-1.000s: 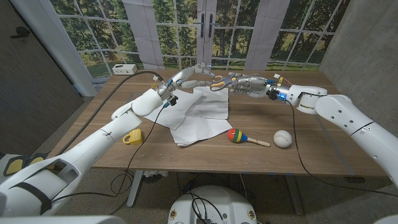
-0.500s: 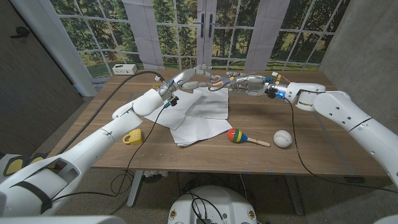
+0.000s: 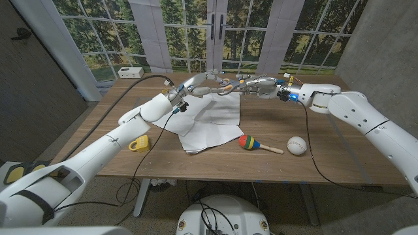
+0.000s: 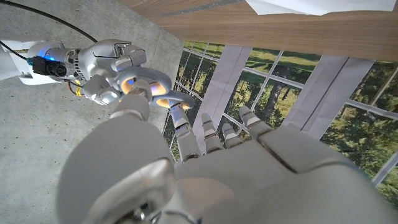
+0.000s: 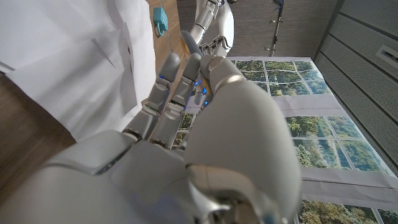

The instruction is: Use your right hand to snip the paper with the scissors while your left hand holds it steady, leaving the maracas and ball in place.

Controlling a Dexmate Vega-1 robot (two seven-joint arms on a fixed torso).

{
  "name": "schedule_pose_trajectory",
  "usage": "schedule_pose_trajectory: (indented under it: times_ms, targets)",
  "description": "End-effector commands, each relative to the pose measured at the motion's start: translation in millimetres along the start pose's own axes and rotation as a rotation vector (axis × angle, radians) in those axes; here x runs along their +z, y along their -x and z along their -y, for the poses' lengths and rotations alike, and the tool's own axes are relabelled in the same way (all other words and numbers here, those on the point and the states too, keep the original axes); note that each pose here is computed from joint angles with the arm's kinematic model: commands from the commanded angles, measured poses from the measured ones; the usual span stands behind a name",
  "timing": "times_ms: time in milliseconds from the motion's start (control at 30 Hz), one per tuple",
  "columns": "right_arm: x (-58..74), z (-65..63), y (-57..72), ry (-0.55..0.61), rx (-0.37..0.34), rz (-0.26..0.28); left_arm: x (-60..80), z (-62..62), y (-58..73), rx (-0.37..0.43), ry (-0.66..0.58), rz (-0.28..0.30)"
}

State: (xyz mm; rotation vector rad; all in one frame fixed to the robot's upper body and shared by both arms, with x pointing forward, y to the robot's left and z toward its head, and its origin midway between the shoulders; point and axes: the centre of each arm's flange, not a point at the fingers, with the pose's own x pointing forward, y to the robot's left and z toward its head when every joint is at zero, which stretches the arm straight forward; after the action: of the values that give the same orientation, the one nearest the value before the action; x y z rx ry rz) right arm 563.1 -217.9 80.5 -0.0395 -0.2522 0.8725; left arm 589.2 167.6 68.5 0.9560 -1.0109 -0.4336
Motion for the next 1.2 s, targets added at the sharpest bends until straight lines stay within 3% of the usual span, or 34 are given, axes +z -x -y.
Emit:
schedule_pose_trajectory:
  times_ms: [33,900,1200]
  targets:
    - [3.0,-3.7,-6.2,0.026,0.026,-0.014,6.2,2.0,-9.3,-0.003,-0.007,0.030]
    - [11.9,-10.2,-7.1,0.078,0.044,-0.004,7.0,7.9,-3.1,-0.024,-0.057,0.010]
    - [9.4,-13.5,-6.3,0.060,0.047,0.000,7.6,9.2,-2.0,-0.018,-0.053,0.014]
